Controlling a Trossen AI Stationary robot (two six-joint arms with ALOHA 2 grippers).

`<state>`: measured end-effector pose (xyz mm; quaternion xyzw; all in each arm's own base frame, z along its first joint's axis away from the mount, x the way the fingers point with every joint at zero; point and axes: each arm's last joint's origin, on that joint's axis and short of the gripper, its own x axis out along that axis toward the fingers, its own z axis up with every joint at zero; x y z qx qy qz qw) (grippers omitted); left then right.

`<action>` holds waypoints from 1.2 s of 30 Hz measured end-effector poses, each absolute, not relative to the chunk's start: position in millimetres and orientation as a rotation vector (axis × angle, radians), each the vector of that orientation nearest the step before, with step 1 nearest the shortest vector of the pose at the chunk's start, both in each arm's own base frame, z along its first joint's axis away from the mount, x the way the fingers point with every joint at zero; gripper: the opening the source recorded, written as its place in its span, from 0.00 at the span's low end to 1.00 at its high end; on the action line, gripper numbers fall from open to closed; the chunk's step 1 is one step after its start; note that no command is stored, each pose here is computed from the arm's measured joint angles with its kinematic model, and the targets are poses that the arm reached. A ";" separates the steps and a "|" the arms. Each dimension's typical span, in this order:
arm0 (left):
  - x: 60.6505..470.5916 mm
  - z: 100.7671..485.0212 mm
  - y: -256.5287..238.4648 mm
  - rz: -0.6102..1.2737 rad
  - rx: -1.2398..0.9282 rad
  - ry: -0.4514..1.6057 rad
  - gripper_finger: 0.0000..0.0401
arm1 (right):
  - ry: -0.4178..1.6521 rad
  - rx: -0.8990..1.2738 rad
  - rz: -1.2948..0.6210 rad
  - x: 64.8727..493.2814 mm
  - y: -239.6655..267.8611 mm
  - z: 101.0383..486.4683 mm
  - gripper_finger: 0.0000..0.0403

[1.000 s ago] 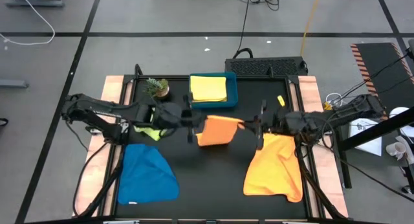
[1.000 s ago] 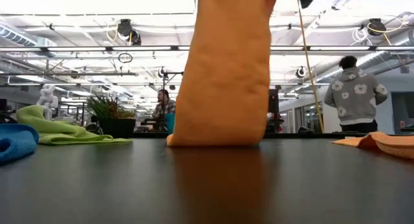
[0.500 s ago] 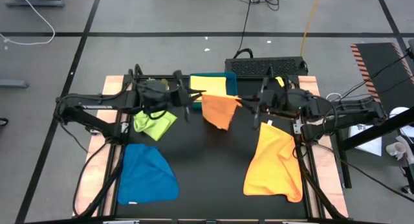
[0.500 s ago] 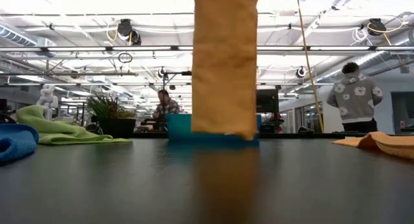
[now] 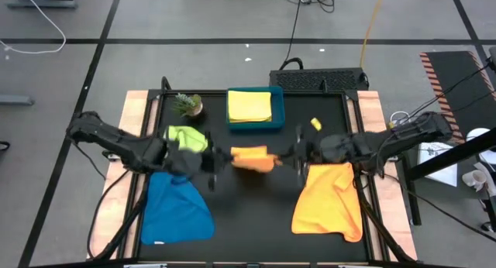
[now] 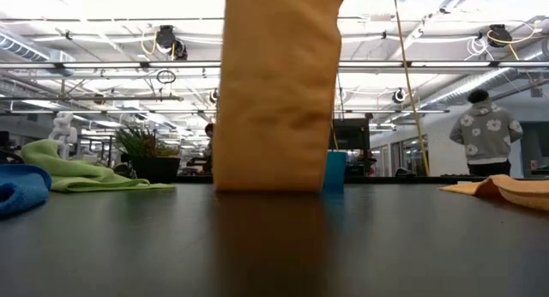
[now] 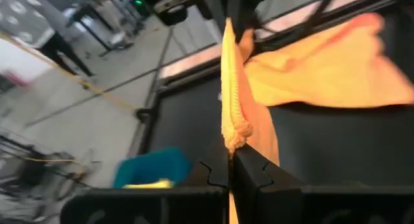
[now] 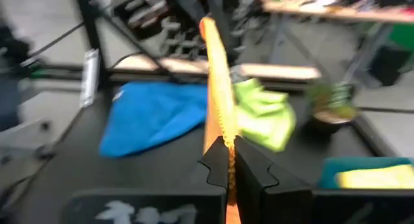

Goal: Fold microfiber towels
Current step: Fold the top orange microfiber cloth

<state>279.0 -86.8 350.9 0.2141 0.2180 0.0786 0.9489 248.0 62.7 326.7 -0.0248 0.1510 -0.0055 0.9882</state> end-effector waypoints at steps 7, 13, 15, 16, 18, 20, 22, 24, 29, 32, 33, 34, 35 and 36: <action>276.4 315.3 -157.0 0.020 0.334 0.490 0.00 | 0.425 -0.005 0.126 262.1 116.2 291.5 0.00; 290.2 255.7 -204.4 -0.044 0.279 0.619 0.00 | 0.587 0.028 0.172 273.9 156.5 243.3 0.00; 295.8 234.0 -214.1 -0.072 0.255 0.673 0.00 | 0.640 0.032 0.172 277.7 166.7 225.4 0.00; 298.7 225.3 -218.1 -0.085 0.239 0.690 0.00 | 0.659 0.034 0.173 279.5 170.8 217.5 0.00; 302.2 211.3 -223.9 -0.102 0.217 0.720 0.00 | 0.688 0.049 0.211 283.6 179.3 203.6 0.00; 302.7 205.4 -226.9 -0.108 0.196 0.737 0.00 | 0.699 0.070 0.261 288.2 184.5 194.6 0.00; 302.4 207.4 -227.5 -0.116 0.179 0.730 0.00 | 0.709 0.078 0.292 290.8 185.5 190.2 0.00; 300.0 217.8 -227.3 -0.128 0.163 0.697 0.00 | 0.712 0.077 0.284 291.3 182.4 191.4 0.00; 290.1 259.1 -231.8 -0.196 0.108 0.516 0.00 | 0.622 0.054 0.280 289.1 174.2 214.9 0.00; 284.7 266.7 -233.0 -0.218 0.133 0.494 0.00 | 0.580 0.027 0.287 287.6 171.1 224.7 0.00; 284.0 265.7 -232.1 -0.211 0.133 0.508 0.00 | 0.577 0.025 0.284 288.3 169.4 225.3 0.00; 283.1 263.9 -231.1 -0.196 0.127 0.528 0.00 | 0.578 0.025 0.277 289.6 166.9 225.3 0.00; 282.8 261.1 -229.6 -0.179 0.114 0.554 0.00 | 0.585 0.023 0.266 290.8 164.4 224.2 0.00; 283.3 257.8 -227.7 -0.164 0.097 0.582 0.00 | 0.595 0.024 0.257 292.0 162.2 222.7 0.00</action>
